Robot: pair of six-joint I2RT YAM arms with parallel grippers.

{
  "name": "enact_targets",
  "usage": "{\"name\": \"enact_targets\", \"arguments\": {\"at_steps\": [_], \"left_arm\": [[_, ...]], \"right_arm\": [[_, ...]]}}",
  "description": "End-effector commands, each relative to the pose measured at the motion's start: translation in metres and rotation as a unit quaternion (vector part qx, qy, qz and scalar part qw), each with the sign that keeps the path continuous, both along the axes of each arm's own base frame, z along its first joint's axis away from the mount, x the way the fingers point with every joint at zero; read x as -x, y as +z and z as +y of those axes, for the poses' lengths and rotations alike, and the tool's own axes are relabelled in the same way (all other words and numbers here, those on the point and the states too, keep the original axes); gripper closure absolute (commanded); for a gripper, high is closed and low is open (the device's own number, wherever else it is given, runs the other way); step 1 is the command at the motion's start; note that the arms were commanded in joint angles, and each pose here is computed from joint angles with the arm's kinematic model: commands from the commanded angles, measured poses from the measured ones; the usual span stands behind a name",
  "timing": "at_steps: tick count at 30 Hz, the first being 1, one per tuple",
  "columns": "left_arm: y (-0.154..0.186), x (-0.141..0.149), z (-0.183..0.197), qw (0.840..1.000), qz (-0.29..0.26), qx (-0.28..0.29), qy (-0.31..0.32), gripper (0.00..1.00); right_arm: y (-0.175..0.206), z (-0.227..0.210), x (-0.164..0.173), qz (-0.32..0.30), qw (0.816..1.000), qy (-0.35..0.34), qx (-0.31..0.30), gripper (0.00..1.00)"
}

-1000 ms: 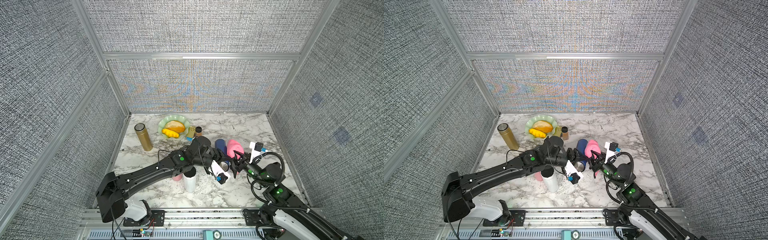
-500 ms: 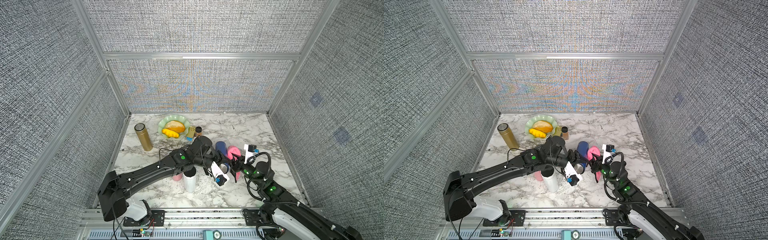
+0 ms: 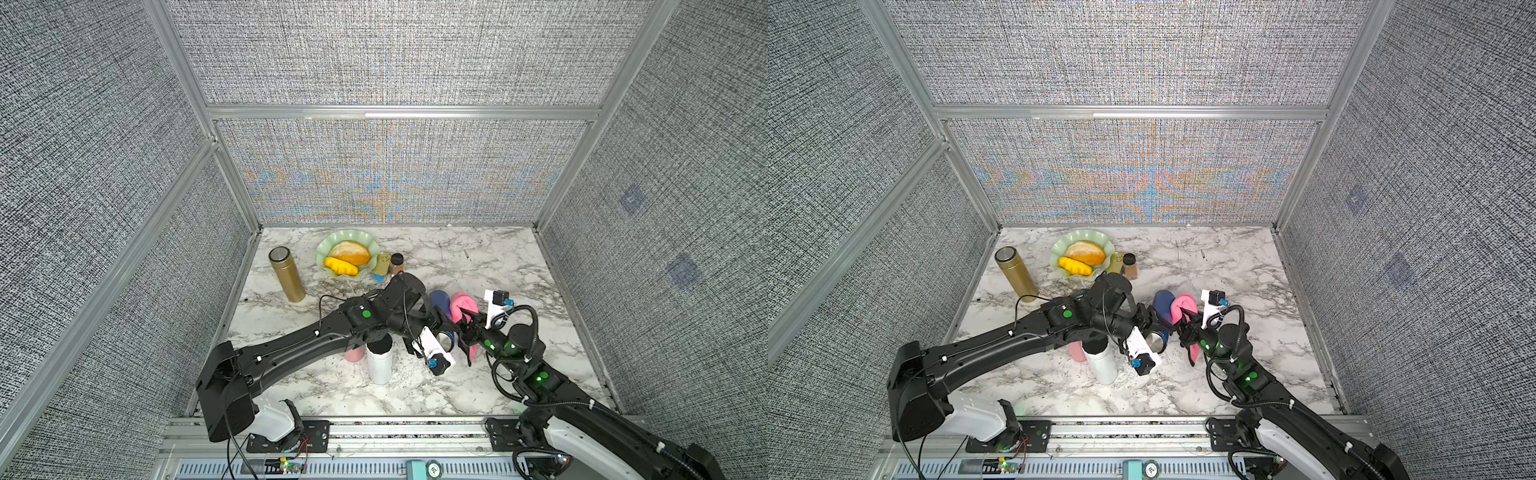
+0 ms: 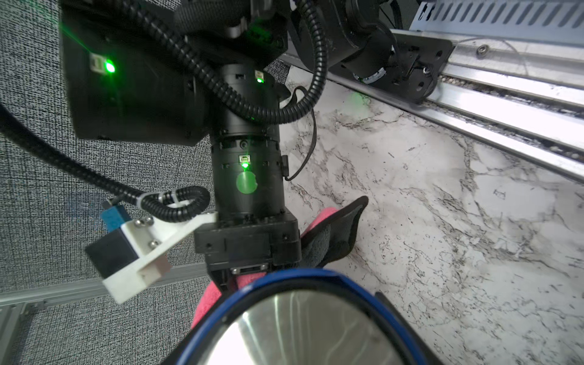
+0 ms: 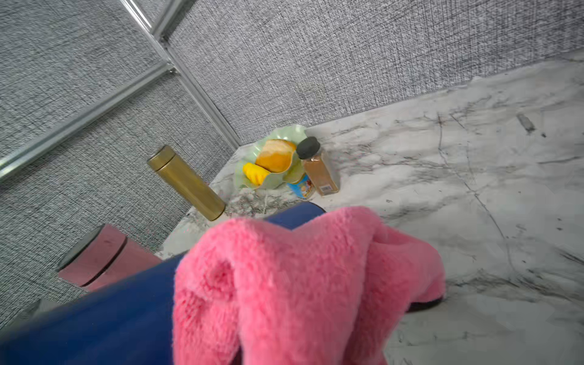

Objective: Wipe the surface of the thermos
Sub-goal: Wipe the dirt from the surface of the thermos.

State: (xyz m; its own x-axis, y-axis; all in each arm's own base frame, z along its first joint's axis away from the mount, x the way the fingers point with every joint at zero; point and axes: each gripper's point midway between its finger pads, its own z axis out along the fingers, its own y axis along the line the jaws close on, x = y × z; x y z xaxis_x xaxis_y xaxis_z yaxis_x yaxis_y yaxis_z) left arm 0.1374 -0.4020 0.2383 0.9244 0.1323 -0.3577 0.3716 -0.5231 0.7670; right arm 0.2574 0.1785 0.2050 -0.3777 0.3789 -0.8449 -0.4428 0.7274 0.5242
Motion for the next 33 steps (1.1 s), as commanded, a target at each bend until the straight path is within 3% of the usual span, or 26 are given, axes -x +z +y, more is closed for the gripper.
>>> {"name": "enact_targets", "arguments": {"at_steps": [1,4,7,10,14,16,19,23,26,33], "left_arm": [[0.023,0.004,-0.009,0.998,-0.03,0.047,-0.032,1.0],[0.022,0.004,-0.01,0.998,-0.031,0.046,-0.035,1.0],[0.02,0.004,-0.011,0.998,-0.024,0.038,-0.035,1.0],[0.017,0.006,-0.01,0.999,-0.017,0.026,-0.039,1.0],[0.016,0.007,-0.008,0.999,-0.02,0.027,-0.042,1.0],[0.017,0.008,-0.008,0.998,-0.023,0.03,-0.046,1.0],[0.018,0.01,-0.008,0.998,-0.025,0.03,-0.051,1.0],[0.018,0.011,-0.007,0.998,-0.025,0.03,-0.054,1.0],[0.019,0.013,-0.007,0.998,-0.022,0.03,-0.059,1.0],[0.021,0.023,-0.005,0.997,-0.025,0.027,-0.072,1.0]], "right_arm": [[0.035,0.005,0.002,-0.042,0.999,0.017,-0.019,1.0],[0.08,0.017,0.021,-0.087,0.993,0.067,-0.052,1.0],[0.09,0.03,0.034,-0.09,0.988,0.108,-0.056,1.0],[0.063,0.031,0.026,-0.06,0.992,0.099,-0.055,1.0],[0.005,0.011,0.005,-0.007,0.999,0.033,-0.033,1.0],[-0.004,0.005,-0.001,0.0,0.999,0.018,-0.027,1.0],[0.014,0.005,0.0,-0.016,0.999,0.024,-0.025,1.0],[0.069,0.019,0.02,-0.069,0.992,0.085,-0.063,1.0],[0.083,0.033,0.032,-0.079,0.986,0.128,-0.068,1.0],[0.008,0.016,-0.004,0.001,0.998,0.052,-0.044,1.0]]}}
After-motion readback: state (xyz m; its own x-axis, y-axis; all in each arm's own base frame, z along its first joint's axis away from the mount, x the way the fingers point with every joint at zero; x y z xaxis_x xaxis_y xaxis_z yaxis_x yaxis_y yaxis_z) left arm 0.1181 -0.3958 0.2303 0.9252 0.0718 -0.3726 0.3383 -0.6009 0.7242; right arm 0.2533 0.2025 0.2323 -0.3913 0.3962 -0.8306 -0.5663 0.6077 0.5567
